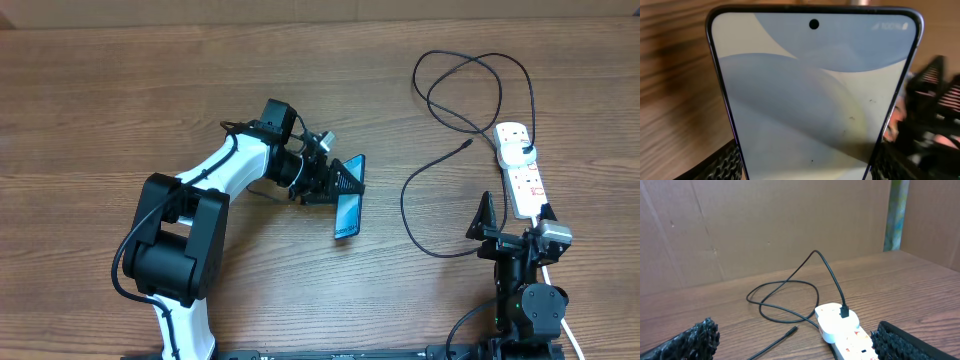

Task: Plug charger to phone and switch on socket
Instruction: 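Lift the phone with the left gripper and tilt it upright rightward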

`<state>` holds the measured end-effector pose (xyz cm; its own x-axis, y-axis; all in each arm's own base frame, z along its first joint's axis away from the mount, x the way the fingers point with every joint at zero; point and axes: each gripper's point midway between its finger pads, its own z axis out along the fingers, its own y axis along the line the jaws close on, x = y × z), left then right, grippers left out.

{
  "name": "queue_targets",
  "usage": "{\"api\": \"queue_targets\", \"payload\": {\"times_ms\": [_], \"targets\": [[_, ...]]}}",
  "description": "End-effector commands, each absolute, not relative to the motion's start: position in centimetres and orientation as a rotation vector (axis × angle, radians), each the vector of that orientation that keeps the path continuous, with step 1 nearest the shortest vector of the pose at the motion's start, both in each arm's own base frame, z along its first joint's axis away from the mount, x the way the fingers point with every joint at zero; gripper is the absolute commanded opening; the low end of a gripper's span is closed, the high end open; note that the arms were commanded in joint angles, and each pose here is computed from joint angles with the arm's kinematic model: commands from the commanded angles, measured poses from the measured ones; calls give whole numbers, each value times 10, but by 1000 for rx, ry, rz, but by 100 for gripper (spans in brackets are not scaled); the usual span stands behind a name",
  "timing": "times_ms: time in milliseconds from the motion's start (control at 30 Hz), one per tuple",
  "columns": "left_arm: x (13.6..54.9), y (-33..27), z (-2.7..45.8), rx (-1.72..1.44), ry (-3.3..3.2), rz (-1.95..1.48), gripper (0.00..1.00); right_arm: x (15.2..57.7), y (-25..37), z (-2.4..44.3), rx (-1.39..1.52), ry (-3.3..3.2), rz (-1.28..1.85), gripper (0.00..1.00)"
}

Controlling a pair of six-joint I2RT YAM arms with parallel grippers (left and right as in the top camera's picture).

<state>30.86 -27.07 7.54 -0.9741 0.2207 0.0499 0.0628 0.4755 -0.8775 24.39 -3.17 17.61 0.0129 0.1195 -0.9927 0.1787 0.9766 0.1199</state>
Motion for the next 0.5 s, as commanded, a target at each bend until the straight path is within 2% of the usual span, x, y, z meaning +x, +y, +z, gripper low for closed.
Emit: {"api": "queue_targets", "payload": {"times_ms": [0,467], "targets": [[300,-286,109,-309,-2338,1763,39,244,-33,175,245,1553,-50,100],[307,-294,138,-211,-2155,1877,36,244,-33,175,245,1553,-50,100]]}}
